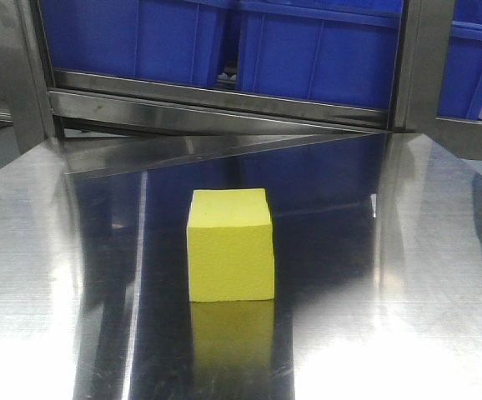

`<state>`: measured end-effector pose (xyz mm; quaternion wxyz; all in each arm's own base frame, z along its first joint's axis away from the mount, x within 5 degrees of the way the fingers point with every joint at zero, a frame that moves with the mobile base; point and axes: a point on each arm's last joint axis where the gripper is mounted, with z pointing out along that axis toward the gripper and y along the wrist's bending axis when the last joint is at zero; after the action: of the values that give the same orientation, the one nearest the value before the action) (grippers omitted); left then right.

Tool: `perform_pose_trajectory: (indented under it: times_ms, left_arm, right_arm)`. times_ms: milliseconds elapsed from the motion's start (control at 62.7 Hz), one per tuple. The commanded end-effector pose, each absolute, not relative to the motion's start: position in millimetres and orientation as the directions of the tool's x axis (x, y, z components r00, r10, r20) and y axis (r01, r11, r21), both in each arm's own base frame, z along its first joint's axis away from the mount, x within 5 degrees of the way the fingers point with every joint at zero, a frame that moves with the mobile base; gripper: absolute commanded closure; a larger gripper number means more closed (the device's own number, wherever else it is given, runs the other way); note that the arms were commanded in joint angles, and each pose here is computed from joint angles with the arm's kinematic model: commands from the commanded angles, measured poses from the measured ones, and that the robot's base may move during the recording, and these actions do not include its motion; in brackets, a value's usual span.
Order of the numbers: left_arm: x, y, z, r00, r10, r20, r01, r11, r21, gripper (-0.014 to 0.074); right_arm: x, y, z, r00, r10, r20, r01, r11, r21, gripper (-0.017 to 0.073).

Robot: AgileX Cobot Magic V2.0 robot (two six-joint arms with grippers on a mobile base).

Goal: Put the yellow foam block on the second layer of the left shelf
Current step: 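Move the right gripper, open, above the yellow foam cube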

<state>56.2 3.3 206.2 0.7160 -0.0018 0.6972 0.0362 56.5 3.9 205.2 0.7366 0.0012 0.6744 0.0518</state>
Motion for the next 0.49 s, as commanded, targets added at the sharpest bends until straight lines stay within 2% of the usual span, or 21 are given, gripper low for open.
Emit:
perform_pose_trajectory:
  times_ms: [0,255,478]
  left_arm:
    - [55.2,2.3,206.9,0.105,0.042,-0.994,-0.047,0.998,0.037,0.0457]
    - [55.2,2.3,206.9,0.105,0.042,-0.994,-0.047,0.998,0.037,0.0457]
    - [55.2,2.3,206.9,0.105,0.042,-0.994,-0.047,0.998,0.037,0.0457]
  right_arm:
    - [52.5,3.3,220.7,0.200,0.082,-0.976,-0.077,0.995,0.068,0.0533]
    - [50.8,3.2,229.1,0.200,0.081,-0.976,-0.076,0.995,0.067,0.0533]
    - [50.4,3.3,252.9,0.088,0.075,-0.993,-0.072,0.995,0.069,0.0533]
